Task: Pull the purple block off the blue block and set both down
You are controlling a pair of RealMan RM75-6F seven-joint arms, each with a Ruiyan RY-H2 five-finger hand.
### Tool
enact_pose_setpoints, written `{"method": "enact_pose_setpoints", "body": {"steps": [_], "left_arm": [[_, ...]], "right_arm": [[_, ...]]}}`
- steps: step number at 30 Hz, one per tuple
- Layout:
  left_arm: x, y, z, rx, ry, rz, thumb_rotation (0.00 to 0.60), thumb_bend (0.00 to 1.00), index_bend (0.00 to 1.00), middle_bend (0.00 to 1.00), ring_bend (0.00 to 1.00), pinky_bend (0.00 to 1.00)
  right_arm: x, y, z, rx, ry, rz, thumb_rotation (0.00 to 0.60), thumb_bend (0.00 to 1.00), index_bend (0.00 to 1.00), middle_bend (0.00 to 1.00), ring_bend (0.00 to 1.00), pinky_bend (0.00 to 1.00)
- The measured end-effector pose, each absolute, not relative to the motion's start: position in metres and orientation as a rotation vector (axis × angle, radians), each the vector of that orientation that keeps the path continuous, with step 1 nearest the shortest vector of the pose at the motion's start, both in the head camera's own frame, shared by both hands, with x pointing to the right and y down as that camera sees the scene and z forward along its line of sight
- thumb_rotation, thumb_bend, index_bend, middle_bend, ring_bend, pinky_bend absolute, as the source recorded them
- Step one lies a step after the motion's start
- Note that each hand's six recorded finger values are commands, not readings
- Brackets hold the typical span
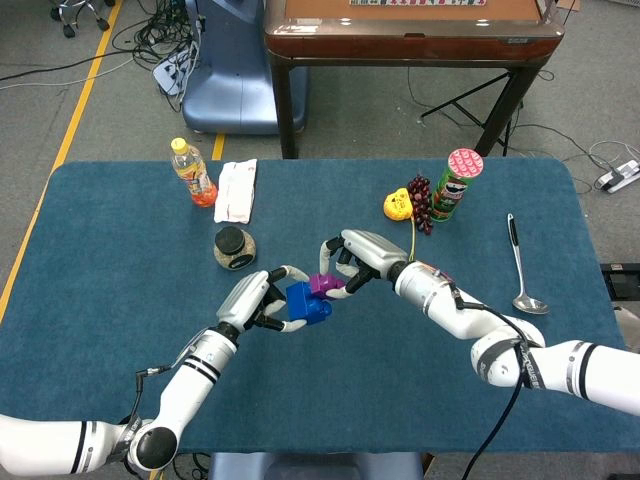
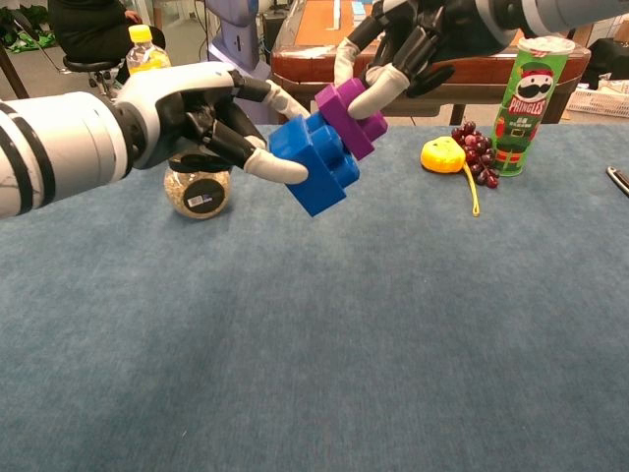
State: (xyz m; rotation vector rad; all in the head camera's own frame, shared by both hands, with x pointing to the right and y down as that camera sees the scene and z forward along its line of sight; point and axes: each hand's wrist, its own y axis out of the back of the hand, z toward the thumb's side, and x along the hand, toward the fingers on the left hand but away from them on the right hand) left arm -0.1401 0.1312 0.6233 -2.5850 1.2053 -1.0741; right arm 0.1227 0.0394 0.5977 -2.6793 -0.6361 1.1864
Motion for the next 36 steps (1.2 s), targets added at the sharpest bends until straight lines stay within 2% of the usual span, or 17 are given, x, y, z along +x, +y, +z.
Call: {"method": "enact_pose_setpoints", "body": {"steps": [11, 29, 30, 32, 33, 34, 36], "left_arm": [[-0.148, 0.14, 0.636, -2.56, 1.147, -1.145, 0.6, 0.36, 0.57, 1.0, 0.89, 1.0], [-0.168, 0.164, 0.682, -2.342, 0.922, -1.308, 0.6, 0.35, 0.57, 1.0, 0.88, 1.0], [-0.169, 0.165, 0.684, -2.333, 0.915, -1.313, 0.6, 0.31, 0.56, 1.0, 0.88, 1.0], [-0.171, 0.166, 0.688, -2.304, 0.894, -1.328, 0.6, 0.19, 0.51, 1.0, 0.87, 1.0], [-0.172, 0.167, 0.69, -2.289, 0.885, -1.334, 0.6, 0.13, 0.45, 1.0, 0.87, 1.0], [-0.173, 0.167, 0.691, -2.272, 0.877, -1.339, 0.6, 0.07, 0.37, 1.0, 0.86, 1.0], [-0.176, 0.167, 0.694, -2.229, 0.859, -1.35, 0.6, 0.02, 0.26, 1.0, 0.86, 1.0]], "right_arm": [[0.143, 0.043, 0.605, -2.654, -0.643, 1.237, 0.6, 0.41, 0.68, 1.0, 1.0, 1.0], [0.174, 0.057, 0.661, -2.27, -0.312, 1.449, 0.6, 0.4, 0.68, 1.0, 1.0, 1.0], [0.175, 0.057, 0.665, -2.229, -0.299, 1.461, 0.6, 0.36, 0.66, 1.0, 1.0, 1.0], [0.176, 0.058, 0.671, -2.169, -0.28, 1.485, 0.6, 0.18, 0.47, 1.0, 1.0, 1.0], [0.177, 0.059, 0.675, -2.135, -0.268, 1.506, 0.6, 0.12, 0.38, 1.0, 1.0, 1.0], [0.178, 0.06, 0.679, -2.113, -0.263, 1.524, 0.6, 0.04, 0.24, 1.0, 1.0, 1.0], [0.179, 0.061, 0.685, -2.072, -0.261, 1.563, 0.6, 0.0, 0.12, 1.0, 1.0, 1.0]]}}
